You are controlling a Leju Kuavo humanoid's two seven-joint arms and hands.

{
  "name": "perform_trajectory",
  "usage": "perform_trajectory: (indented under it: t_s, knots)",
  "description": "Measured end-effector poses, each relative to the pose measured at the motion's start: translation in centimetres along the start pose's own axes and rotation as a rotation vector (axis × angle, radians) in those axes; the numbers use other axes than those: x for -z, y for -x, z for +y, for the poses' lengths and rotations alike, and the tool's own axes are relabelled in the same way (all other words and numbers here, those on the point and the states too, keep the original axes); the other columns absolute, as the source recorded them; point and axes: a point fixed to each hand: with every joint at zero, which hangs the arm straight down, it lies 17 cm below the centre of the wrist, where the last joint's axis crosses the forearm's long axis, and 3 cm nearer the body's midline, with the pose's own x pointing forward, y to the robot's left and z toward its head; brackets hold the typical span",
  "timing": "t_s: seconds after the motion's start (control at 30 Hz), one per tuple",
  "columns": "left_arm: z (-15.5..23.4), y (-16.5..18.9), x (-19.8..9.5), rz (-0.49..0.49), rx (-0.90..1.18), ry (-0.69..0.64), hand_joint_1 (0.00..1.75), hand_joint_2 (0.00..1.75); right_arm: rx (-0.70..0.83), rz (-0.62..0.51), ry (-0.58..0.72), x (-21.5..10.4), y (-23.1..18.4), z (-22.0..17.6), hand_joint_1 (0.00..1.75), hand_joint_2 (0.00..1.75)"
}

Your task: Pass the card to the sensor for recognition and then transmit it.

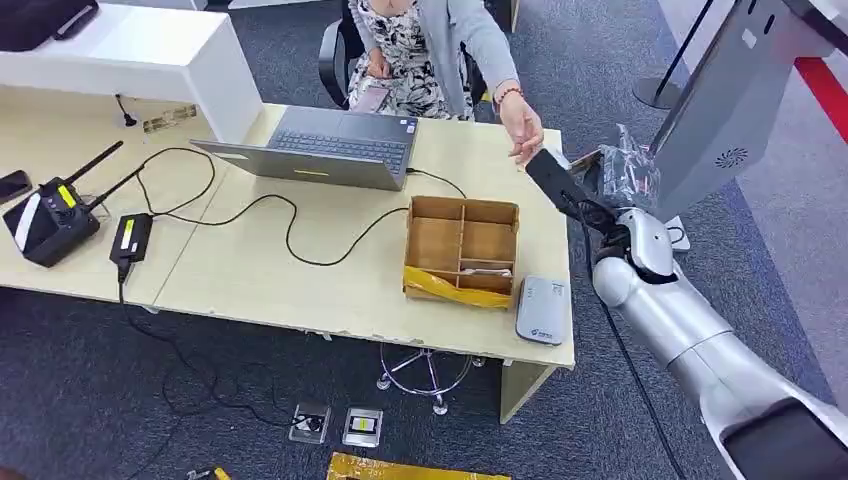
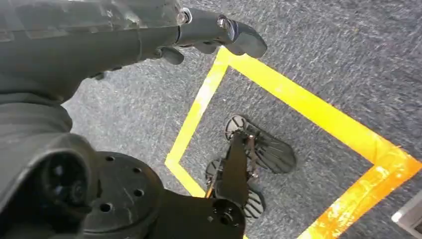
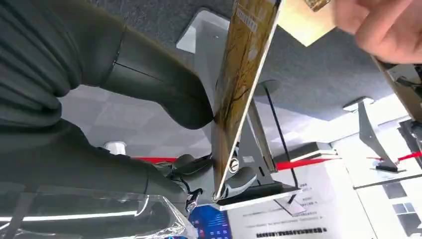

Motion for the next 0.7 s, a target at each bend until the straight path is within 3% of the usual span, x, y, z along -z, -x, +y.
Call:
perform_trajectory:
  t_s: [0.7]
  knots:
    - [-0.1, 0.6, 0.0, 0.008, 0.02, 0.009, 0.0, 0.0, 0.028, -0.058, -0.03, 0.0, -5.3, 2.9, 1.75, 1.75]
